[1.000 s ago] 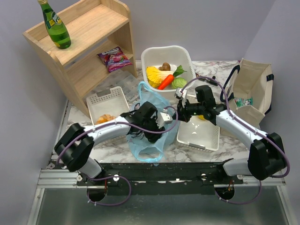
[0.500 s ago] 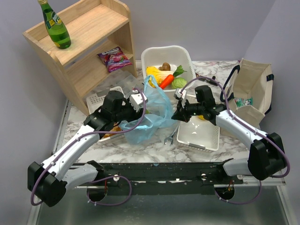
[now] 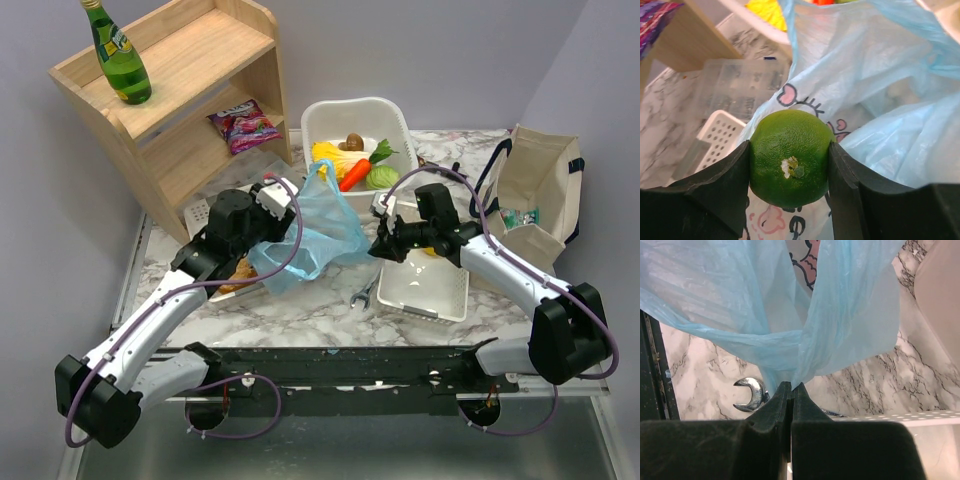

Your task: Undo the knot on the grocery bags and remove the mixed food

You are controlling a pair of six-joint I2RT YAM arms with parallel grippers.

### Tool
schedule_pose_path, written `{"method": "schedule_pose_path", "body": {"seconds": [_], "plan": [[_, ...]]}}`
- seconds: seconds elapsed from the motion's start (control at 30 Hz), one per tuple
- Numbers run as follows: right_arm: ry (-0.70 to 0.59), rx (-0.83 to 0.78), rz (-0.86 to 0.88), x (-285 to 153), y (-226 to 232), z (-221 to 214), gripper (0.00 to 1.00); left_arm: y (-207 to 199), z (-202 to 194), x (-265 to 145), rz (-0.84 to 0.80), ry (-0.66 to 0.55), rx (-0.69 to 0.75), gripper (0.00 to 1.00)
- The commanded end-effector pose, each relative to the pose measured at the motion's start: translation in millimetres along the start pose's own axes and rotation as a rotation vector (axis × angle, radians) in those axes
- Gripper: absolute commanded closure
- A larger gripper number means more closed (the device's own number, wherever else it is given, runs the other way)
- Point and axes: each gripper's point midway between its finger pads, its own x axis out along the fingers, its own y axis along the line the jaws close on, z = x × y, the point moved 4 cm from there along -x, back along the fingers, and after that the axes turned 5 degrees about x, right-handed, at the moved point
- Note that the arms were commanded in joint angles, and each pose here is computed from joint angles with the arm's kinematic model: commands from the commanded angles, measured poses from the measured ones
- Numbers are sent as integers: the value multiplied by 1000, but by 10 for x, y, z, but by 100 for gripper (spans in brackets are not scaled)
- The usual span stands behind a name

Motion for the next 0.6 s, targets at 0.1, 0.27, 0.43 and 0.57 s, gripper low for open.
{"method": "schedule_pose_path", "body": {"seconds": [0.1, 0.27, 0.43, 0.57], "plan": [[42, -21, -43, -100, -101, -45, 99, 448, 37, -309, 142, -27, 35, 97], [45, -25, -40, -98, -126, -71, 99, 371, 87, -439, -2, -106, -21, 95], [2, 16, 2, -21, -138, 61, 99, -101, 518, -599, -413, -289, -71, 97], [-15, 54, 12, 42, -193, 160, 99, -319, 815, -629, -626, -330, -143, 97]]}}
